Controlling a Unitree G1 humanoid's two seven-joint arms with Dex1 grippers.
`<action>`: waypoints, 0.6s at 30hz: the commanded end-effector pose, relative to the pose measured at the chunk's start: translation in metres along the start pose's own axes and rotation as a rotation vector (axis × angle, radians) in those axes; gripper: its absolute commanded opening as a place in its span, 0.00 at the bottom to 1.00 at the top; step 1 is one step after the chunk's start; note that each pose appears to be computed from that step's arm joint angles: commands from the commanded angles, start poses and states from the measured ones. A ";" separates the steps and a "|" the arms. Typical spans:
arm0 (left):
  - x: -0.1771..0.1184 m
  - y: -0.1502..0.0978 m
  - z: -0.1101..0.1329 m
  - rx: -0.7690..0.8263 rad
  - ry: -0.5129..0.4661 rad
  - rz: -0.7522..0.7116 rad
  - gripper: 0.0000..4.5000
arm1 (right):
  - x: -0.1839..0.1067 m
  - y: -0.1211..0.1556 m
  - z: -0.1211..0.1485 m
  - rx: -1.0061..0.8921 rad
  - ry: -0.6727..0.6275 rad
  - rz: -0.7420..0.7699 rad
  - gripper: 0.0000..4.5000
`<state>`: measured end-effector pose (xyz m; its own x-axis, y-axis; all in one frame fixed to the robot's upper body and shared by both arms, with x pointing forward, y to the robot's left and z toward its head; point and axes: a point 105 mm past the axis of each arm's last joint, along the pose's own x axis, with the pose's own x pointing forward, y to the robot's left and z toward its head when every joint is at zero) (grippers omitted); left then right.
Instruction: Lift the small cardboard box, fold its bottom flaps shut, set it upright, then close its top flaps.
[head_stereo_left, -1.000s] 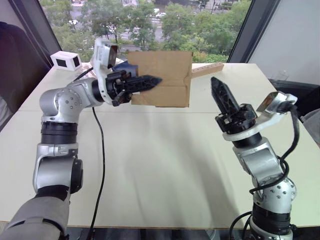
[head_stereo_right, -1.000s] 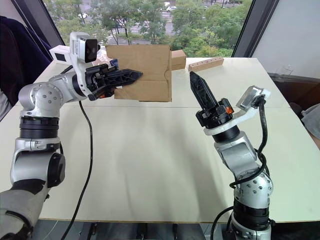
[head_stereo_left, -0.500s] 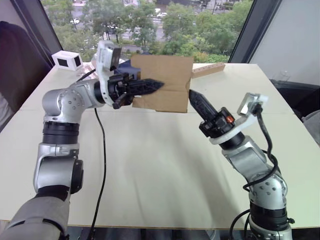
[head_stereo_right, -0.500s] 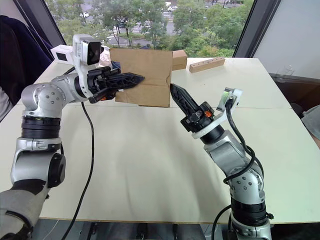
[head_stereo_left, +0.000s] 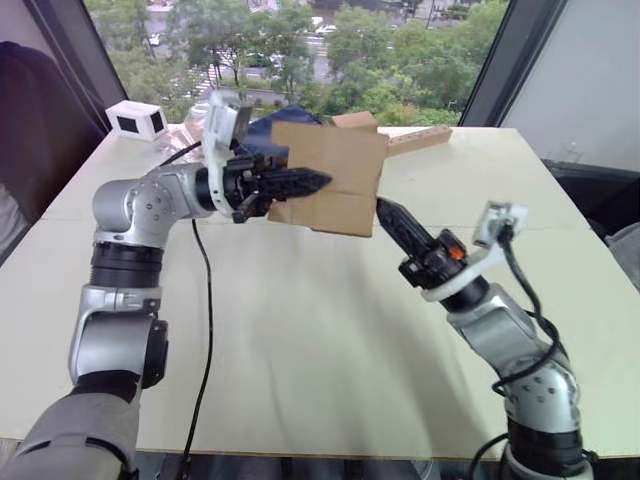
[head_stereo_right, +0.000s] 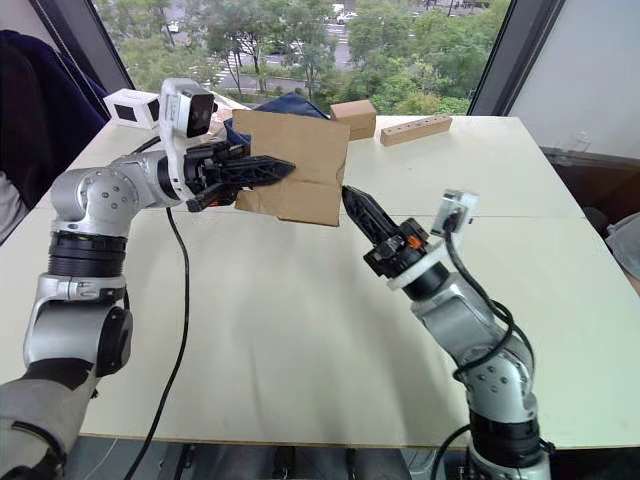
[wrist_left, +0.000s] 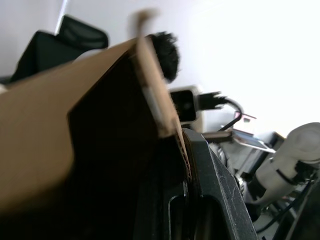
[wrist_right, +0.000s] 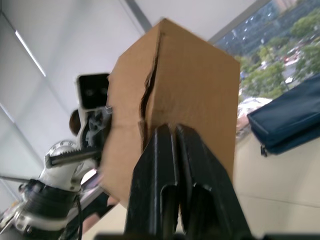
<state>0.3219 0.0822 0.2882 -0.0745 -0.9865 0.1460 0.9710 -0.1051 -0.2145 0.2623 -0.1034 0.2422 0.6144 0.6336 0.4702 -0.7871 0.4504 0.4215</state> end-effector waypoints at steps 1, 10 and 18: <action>0.003 -0.001 0.012 0.089 0.089 0.034 0.00 | -0.017 0.016 0.025 -0.007 -0.042 0.045 0.02; 0.011 0.009 -0.019 0.288 0.717 0.030 0.00 | -0.078 -0.004 -0.005 -0.241 0.481 -0.103 0.02; 0.019 0.036 -0.057 0.445 1.239 0.057 0.00 | -0.094 -0.005 -0.019 -0.445 0.759 -0.116 0.02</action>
<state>0.3417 0.0571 0.2163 -0.0073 -0.5158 -0.8567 0.9734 -0.1999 0.1121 0.2108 -0.1596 0.1744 0.6204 0.7371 -0.2678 -0.7486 0.6584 0.0779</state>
